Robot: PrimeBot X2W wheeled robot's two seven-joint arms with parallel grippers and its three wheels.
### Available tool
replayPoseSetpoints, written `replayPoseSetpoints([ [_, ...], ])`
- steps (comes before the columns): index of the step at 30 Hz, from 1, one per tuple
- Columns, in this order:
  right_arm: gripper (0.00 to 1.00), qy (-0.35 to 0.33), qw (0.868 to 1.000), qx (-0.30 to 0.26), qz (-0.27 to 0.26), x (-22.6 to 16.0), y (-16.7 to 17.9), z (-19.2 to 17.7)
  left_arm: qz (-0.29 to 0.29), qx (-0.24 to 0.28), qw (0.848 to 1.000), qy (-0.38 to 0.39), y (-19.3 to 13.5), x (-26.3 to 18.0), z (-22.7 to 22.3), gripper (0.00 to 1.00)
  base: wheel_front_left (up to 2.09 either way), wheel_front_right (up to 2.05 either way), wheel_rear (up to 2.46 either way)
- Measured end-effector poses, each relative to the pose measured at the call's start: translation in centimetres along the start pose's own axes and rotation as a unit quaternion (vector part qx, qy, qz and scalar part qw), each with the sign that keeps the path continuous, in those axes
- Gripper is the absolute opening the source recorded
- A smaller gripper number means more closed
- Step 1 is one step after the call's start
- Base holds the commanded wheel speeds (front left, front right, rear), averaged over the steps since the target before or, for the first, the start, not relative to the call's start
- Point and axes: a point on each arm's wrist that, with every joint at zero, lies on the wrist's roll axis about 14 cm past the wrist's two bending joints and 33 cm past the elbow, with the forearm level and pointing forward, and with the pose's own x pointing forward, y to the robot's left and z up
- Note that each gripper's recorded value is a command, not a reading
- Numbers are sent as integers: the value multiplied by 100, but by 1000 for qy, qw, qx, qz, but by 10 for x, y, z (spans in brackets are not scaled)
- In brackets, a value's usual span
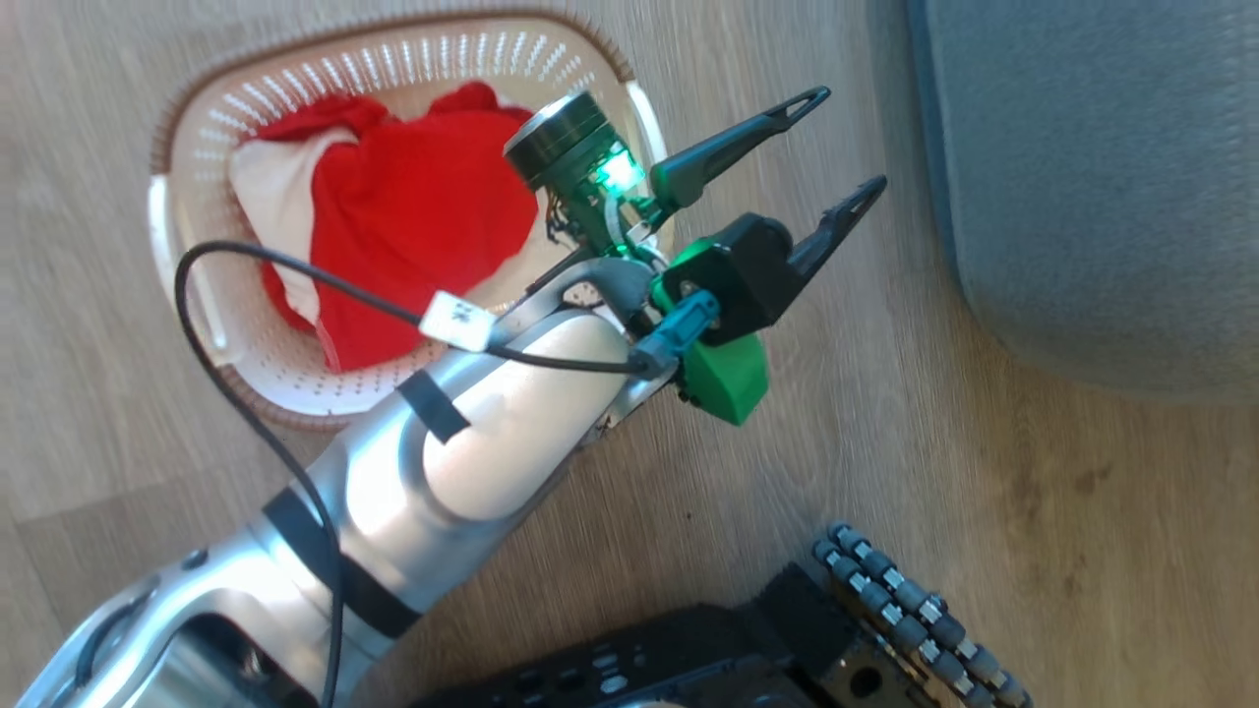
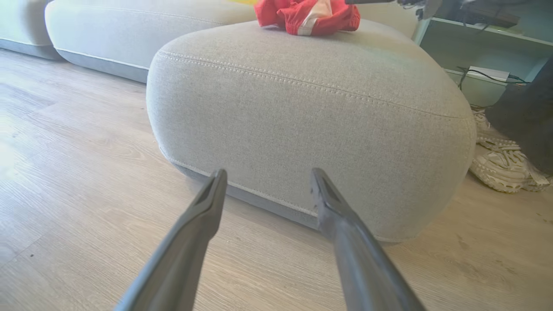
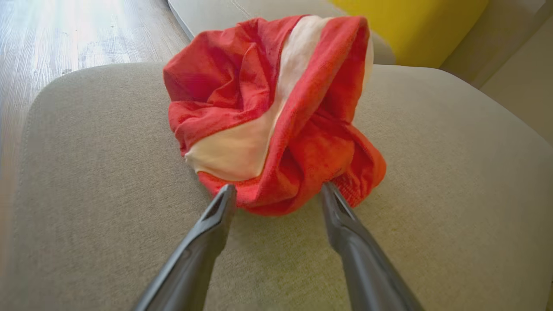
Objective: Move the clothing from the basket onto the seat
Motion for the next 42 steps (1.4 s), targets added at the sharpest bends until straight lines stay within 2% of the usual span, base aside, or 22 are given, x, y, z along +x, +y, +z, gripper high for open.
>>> replayPoseSetpoints([
  [5,100,-14,1000,7,22,-17,3,8,29,5,1000,0,4,-8,15,100,0,0,0],
  [8,100,-45,998,28,42,-27,10,27,63,7,998,-11,13,-16,34,100,0,0,0],
  [12,100,-102,990,53,86,-43,32,62,105,13,994,-20,23,-32,56,100,0,0,0],
  [21,100,-148,967,91,187,-95,92,82,211,29,977,-14,42,-91,86,100,0,0,0],
  [30,100,-173,936,112,284,-144,156,100,341,55,938,-9,63,-175,113,100,0,0,0],
  [37,100,-182,915,145,329,-178,190,110,440,79,895,-19,71,-247,137,100,0,0,0],
  [42,100,-179,905,142,359,-207,207,105,495,84,865,-22,66,-293,144,100,0,0,0],
])
